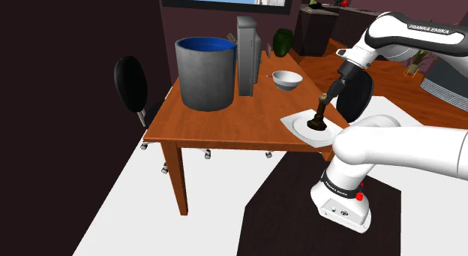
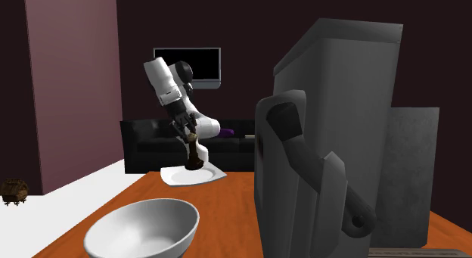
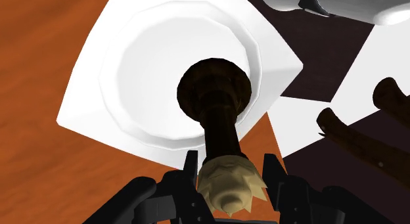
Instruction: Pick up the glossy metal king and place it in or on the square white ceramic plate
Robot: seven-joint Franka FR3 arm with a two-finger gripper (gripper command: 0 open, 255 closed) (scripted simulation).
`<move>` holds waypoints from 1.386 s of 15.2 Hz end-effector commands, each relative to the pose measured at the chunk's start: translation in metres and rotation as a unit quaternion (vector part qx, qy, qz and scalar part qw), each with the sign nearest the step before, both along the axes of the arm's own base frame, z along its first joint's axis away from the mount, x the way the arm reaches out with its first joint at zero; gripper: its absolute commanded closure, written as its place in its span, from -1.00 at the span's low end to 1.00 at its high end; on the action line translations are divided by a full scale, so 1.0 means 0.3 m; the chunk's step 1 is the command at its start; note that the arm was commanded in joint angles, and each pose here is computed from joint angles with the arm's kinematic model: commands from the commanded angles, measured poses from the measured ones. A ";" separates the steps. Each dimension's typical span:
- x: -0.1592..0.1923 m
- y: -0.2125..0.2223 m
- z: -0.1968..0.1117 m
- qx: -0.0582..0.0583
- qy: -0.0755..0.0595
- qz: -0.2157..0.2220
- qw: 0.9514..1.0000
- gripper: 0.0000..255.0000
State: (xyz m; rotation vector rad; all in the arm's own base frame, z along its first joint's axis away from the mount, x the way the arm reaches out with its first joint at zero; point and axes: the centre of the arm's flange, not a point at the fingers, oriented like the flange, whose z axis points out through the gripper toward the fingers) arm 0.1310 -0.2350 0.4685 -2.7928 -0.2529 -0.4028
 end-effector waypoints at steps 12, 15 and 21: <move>0.003 0.000 -0.063 0.000 0.000 0.000 1.000 -1.00; 0.003 0.000 -0.063 0.000 0.000 0.000 1.000 -1.00; -0.038 -0.054 0.089 0.000 0.000 0.000 1.000 -1.00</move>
